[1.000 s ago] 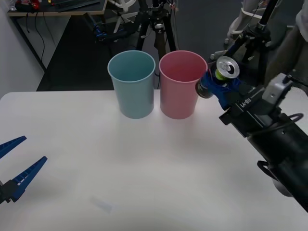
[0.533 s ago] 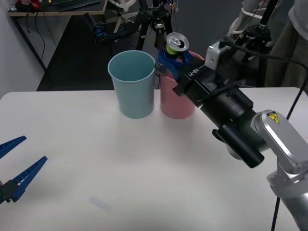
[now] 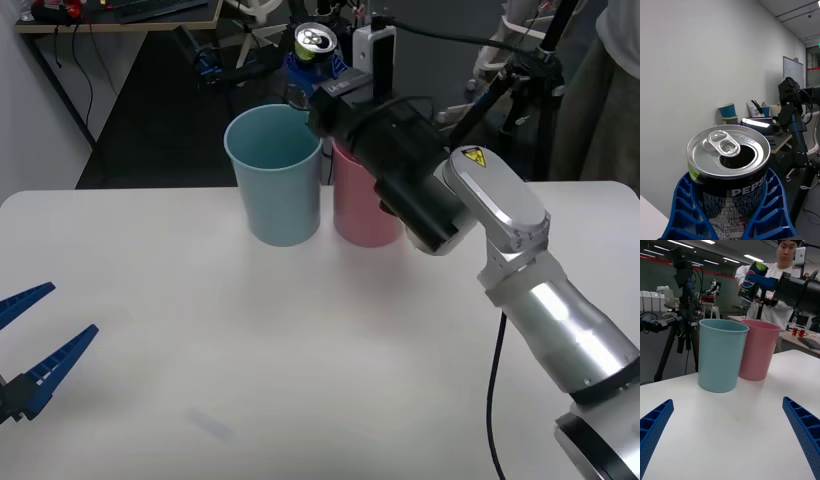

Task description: Grasp the object on the table and drop it into the matching bin: aluminum can to the light blue bin, PET bottle to the pink bin.

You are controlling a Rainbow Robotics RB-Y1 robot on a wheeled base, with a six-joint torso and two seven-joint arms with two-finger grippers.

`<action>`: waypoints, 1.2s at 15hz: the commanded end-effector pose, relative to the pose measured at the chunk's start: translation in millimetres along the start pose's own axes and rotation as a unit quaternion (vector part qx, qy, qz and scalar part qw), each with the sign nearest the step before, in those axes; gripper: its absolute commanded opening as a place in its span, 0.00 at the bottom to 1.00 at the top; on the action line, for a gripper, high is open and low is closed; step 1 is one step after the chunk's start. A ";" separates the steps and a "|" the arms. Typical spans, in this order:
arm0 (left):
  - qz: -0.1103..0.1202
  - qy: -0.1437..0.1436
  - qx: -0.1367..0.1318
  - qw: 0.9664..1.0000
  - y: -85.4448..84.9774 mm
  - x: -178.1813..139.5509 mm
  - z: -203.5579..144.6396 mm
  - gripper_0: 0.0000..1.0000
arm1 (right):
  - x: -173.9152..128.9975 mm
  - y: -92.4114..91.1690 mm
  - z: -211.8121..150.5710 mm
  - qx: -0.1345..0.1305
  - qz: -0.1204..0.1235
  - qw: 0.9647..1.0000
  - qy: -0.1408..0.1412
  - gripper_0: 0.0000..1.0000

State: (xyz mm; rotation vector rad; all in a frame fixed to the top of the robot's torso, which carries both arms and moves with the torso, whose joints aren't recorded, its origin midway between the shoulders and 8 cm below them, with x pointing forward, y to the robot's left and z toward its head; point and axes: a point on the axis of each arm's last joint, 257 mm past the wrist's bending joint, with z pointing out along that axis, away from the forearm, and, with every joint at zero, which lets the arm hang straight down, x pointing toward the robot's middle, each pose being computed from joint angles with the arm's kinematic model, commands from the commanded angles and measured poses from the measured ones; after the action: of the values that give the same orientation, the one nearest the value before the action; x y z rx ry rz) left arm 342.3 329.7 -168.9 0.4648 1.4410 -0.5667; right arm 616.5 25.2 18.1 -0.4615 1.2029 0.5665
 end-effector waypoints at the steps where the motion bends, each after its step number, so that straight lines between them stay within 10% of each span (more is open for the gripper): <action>1: 0.000 0.000 0.000 1.000 0.0 0.0 0.0 1.00 | 10.4 -8.9 23.3 0.013 -0.003 1.000 0.020 0.00; 12: 0.000 0.000 0.000 1.000 0.0 0.0 0.0 1.00 | 38.1 14.6 38.8 0.007 -0.014 0.998 0.054 0.00; 13: 0.000 0.000 0.000 1.000 0.0 0.0 0.0 1.00 | 38.2 14.2 38.8 0.008 -0.017 0.998 0.054 0.22; 14: 0.000 0.000 0.000 1.000 0.0 0.0 0.0 1.00 | 38.2 15.0 39.0 0.008 -0.015 0.998 0.053 1.00; 18: 0.000 0.000 0.000 1.000 0.0 0.0 0.0 1.00 | 38.3 17.5 39.8 0.006 -0.013 0.998 0.053 1.00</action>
State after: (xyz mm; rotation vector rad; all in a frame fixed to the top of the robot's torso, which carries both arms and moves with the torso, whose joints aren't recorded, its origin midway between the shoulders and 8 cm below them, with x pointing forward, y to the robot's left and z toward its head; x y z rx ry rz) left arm 342.3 329.7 -168.9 0.4648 1.4410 -0.5667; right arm 644.5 68.6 -7.2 -0.5011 1.2990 0.5149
